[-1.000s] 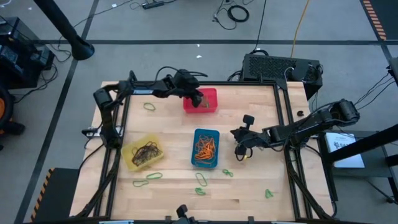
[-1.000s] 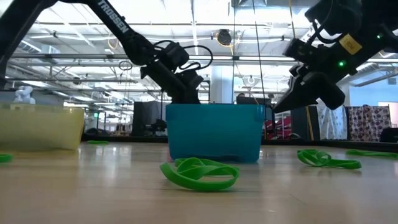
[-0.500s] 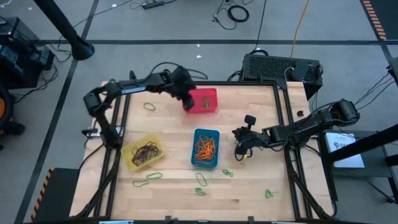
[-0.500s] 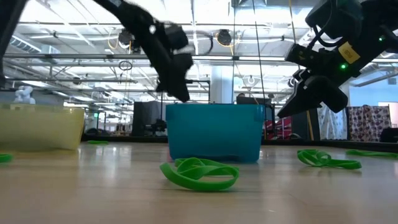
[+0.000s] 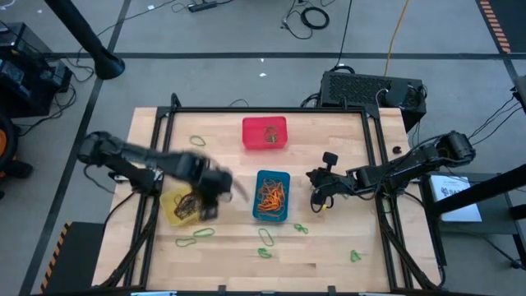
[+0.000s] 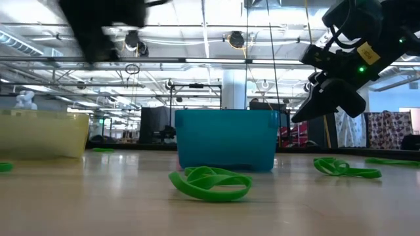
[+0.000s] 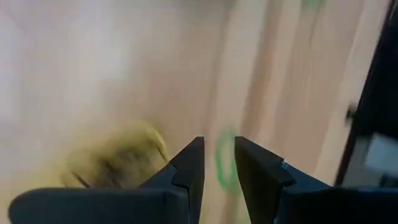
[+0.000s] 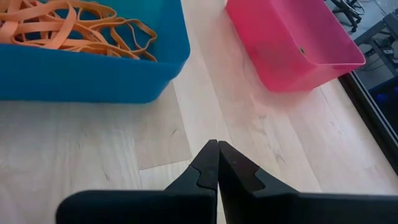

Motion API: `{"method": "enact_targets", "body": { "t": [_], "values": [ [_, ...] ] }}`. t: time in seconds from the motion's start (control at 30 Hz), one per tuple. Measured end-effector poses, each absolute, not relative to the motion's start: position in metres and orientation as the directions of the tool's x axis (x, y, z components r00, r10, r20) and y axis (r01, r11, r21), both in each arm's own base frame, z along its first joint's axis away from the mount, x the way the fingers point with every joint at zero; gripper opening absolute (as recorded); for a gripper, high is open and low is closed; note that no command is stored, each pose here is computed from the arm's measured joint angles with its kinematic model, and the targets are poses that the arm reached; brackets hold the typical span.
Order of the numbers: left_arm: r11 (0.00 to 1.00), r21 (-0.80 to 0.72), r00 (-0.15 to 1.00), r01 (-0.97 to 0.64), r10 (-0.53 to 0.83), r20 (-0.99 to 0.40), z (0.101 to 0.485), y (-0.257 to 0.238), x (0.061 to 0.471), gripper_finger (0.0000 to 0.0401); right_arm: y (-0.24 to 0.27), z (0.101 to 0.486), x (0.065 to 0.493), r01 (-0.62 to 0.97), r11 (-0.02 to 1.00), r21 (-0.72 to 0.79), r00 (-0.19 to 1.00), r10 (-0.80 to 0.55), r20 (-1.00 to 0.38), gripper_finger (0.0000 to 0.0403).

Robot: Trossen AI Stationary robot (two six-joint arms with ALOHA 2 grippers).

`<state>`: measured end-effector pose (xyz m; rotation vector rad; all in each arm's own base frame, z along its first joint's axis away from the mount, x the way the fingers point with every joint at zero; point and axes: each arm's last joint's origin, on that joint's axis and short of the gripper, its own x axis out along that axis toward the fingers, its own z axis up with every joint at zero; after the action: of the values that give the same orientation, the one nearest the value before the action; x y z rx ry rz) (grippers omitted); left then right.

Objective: Sort rubber bands into baskets
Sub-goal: Adjust the yellow bin on the table

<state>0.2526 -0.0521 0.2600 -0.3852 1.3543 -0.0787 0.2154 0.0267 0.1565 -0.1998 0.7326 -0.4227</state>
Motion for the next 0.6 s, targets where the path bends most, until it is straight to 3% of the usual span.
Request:
{"method": "enact_targets", "body": {
  "t": [0.23, 0.6],
  "values": [
    [0.905, -0.229, -0.034, -0.36, -0.258, -0.966, 0.21, -0.096, 0.211, 0.0094, 0.027, 0.157, 0.216, 0.306, 0.898, -0.317, 0.669, -0.439, -0.599, 0.0],
    [0.881, -0.164, -0.186, -0.443, -0.27, -0.945, 0.19, -0.108, 0.186, 0.0055, 0.027, 0.159, 0.218, 0.318, 0.9, -0.299, 0.684, -0.436, -0.585, 0.0]
  ]
}}
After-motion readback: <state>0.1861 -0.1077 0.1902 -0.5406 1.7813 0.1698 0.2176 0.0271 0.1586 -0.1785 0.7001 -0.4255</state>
